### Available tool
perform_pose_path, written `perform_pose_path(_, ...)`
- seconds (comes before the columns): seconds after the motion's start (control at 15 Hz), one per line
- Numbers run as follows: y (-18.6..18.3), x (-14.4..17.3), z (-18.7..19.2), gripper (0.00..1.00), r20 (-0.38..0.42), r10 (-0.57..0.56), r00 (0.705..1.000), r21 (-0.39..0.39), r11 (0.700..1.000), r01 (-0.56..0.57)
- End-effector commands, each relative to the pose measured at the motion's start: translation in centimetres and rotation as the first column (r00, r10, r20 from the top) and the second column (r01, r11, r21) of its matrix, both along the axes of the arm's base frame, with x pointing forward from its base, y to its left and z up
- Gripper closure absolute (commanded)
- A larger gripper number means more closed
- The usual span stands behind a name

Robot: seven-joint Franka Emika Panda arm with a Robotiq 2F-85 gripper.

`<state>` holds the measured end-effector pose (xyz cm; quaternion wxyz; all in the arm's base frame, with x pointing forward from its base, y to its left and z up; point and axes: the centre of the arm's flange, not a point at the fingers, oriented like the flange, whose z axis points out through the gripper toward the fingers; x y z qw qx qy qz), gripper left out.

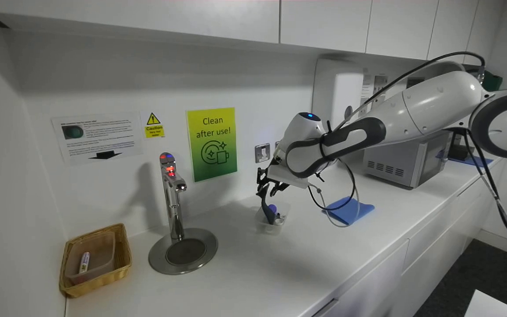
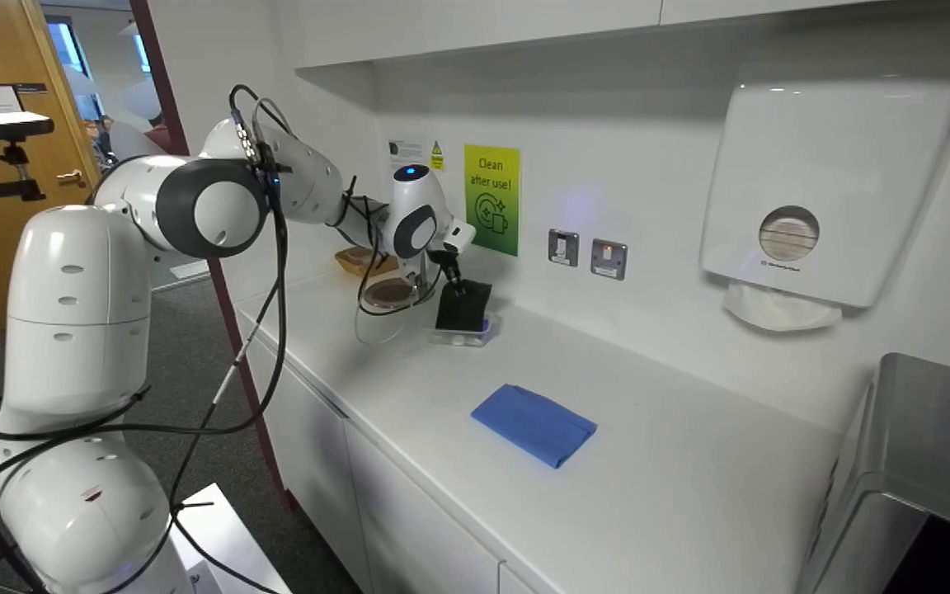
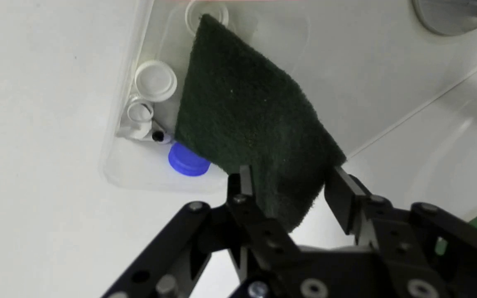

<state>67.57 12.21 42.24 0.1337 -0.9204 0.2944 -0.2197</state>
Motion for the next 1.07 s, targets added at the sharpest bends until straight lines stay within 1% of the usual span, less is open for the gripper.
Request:
perform_pose_path(0.0, -0.8, -1.2, 3.2, 0.16, 0.099, -0.004, 0.995, -0.072, 0.997, 0.011)
perform_pose_path(0.13, -1.5, -1.5, 4.5, 0.02, 0.139, 0.000, 0.990, -0.098, 0.995, 0.014)
perform_pose_path(0.2, -1.8, -1.6, 5.0, 0.00, 0.151, -0.002, 0.989, -0.108, 0.994, 0.018)
perform_pose_path(0.33, -2.4, -1.9, 6.0, 0.00, 0.171, -0.002, 0.985, -0.125, 0.992, 0.023)
perform_pose_path(0.53, -3.3, -2.8, 6.9, 0.00, 0.170, -0.012, 0.985, -0.157, 0.987, 0.039)
perform_pose_path(0.73, -4.8, -4.9, 6.5, 0.00, 0.121, -0.035, 0.992, -0.253, 0.965, 0.065)
perform_pose_path(0.8, -5.5, -5.8, 6.0, 0.00, 0.082, -0.042, 0.996, -0.290, 0.955, 0.064)
perform_pose_path(0.87, -6.4, -6.8, 5.4, 0.00, 0.024, -0.049, 0.999, -0.328, 0.943, 0.054)
perform_pose_path(1.0, -8.3, -8.7, 3.9, 0.00, -0.086, -0.059, 0.995, -0.373, 0.927, 0.023)
